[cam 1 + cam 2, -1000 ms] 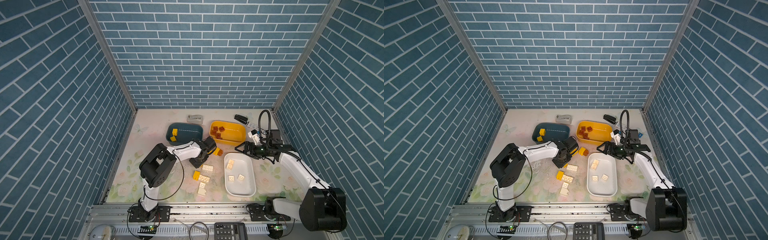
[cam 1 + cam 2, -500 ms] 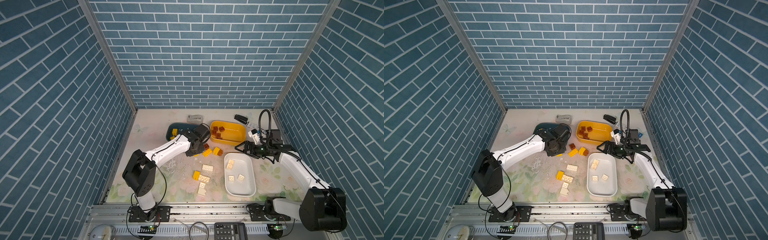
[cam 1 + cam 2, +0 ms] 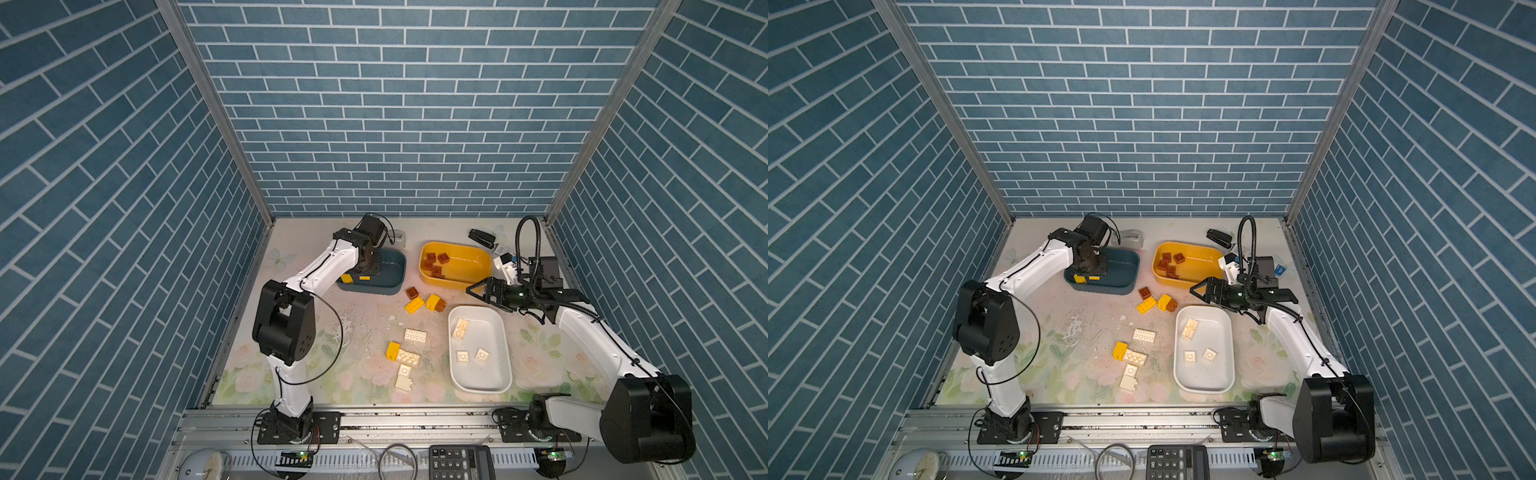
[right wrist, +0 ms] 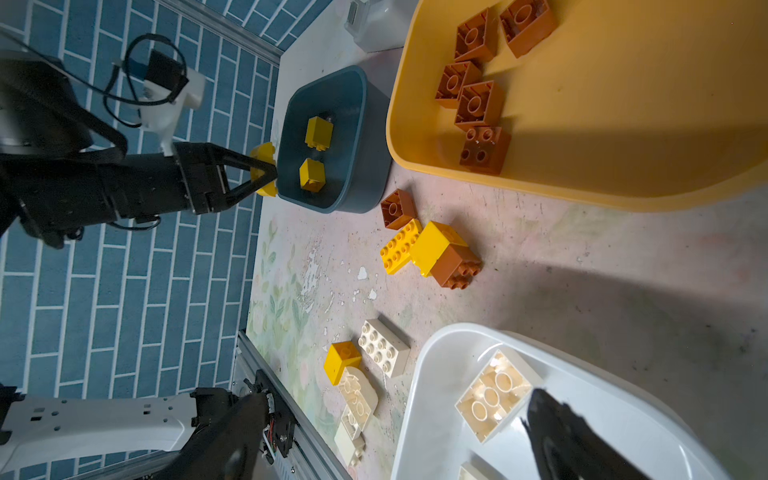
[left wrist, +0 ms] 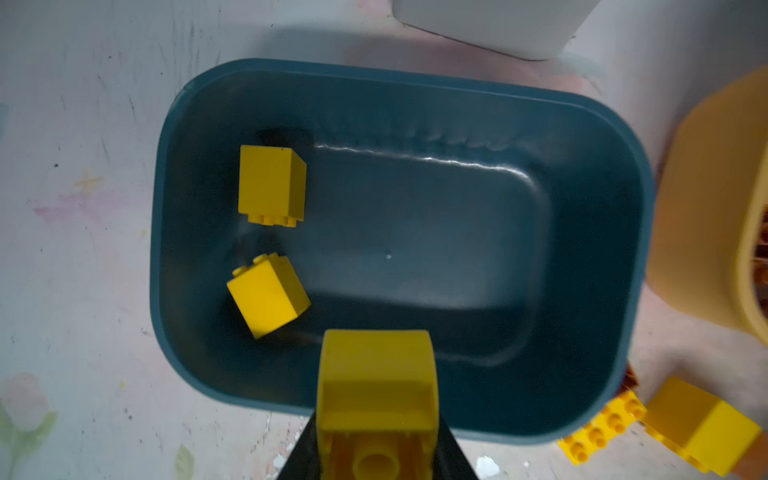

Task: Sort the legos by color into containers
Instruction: 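Lower the yellow brick into the teal bin and open the left gripper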

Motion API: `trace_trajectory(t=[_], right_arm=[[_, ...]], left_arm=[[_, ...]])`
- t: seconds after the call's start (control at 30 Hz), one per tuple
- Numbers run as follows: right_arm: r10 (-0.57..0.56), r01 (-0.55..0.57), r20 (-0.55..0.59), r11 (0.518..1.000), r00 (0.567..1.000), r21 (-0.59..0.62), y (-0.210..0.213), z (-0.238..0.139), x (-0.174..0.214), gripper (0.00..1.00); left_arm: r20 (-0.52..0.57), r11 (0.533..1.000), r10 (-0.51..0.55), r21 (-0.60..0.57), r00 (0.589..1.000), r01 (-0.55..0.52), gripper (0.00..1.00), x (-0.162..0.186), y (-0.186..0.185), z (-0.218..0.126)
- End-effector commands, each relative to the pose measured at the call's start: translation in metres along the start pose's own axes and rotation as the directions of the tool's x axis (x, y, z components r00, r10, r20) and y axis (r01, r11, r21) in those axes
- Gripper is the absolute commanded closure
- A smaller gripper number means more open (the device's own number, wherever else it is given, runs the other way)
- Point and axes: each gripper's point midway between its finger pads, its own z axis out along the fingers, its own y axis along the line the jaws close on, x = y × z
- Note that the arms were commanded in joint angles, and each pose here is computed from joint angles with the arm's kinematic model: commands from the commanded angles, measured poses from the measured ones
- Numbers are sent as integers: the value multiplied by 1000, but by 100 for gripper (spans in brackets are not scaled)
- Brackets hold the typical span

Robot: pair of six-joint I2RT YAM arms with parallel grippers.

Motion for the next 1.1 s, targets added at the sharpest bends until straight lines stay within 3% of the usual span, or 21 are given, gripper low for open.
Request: trace_trajectory(t=[0.0,0.37,0.5,0.6,0.83,1.07], right_arm=[[-8,9,23,1000,1000,-6,7,-3,-4,1],[-9,9,26,1000,1000,15,5,-3,-5,1],[-6,6,23,1000,1000,19,4,-2,-4,1],[-5,5,22,1000,1000,21,4,-2,-4,1],[-8,8,24,1000,1000,23,5,-2,-6,1],[-13,13,22,1000,1000,24,6,-2,-8,1]], left_arm=[[0,995,95,-36,995,-95,74,-16,11,19],[-39,994,94,-54,995,-96,71,-30,27,66],[-16,997,58,-52,998,-58,60,-36,32,67],[-9,999,44,-27,999,-45,50,-37,29,62],[-5,998,52,-26,999,-52,41,-31,34,33],[-59,996,38,79,998,-33,32,15,11,-8]])
